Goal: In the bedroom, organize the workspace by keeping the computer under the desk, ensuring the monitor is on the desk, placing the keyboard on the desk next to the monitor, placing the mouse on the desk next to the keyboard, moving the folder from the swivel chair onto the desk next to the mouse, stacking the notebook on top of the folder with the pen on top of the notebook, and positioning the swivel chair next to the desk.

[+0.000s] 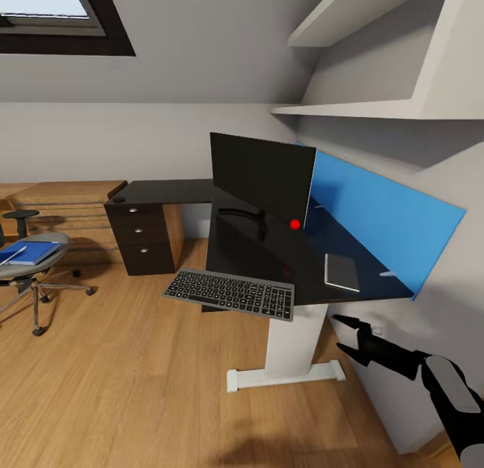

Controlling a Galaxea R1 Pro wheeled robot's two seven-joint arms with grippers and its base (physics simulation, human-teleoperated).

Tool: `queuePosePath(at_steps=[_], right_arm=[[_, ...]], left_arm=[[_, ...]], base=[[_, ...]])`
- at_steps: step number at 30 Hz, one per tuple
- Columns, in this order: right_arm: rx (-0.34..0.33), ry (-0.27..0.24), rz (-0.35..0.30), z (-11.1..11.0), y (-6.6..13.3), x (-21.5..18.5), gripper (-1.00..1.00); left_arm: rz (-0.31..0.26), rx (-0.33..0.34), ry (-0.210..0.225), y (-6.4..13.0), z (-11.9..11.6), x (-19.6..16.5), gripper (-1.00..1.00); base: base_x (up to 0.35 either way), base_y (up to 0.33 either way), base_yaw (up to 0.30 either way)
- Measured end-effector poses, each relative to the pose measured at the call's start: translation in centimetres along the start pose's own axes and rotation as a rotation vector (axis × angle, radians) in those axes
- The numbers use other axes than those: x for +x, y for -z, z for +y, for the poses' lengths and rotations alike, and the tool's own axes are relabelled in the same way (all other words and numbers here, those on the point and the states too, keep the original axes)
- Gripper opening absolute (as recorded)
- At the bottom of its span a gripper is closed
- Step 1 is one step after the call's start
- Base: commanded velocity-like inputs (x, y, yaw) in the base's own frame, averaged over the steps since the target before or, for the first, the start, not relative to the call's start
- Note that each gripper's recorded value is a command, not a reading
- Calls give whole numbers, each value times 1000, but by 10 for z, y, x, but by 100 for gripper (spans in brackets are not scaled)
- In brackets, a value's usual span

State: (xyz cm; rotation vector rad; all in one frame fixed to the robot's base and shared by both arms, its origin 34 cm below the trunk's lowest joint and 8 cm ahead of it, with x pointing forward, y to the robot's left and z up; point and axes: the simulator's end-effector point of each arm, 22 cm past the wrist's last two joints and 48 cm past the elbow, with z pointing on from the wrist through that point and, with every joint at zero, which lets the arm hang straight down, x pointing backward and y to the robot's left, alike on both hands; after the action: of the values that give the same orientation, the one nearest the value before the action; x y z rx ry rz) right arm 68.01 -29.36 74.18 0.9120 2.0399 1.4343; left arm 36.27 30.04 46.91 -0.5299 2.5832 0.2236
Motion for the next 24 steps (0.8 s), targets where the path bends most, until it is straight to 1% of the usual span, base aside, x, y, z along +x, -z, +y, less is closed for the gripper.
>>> queuePosePath(at_steps=[4,5,12,16,24], right_arm=[[2,0,-4,-1,3,-2,100],[10,12,-8,-2,6,-6,100],[37,32,-1,-7,5,-3,100],[42,35,3,-8,3,-1,100],[51,43,21,-10,-1,5,100]], left_arm=[[-4,0,2,0,0,-1,100],[-38,0,14,0,-1,-8,100],[-65,-1,24,1,0,-14,100],[-68,0,24,1,-1,-15,100],[-69,2,24,1,-1,-15,100]], base=[[0,0,0],[0,0,0],[10,9,0],[152,140,0],[208,206,0]])
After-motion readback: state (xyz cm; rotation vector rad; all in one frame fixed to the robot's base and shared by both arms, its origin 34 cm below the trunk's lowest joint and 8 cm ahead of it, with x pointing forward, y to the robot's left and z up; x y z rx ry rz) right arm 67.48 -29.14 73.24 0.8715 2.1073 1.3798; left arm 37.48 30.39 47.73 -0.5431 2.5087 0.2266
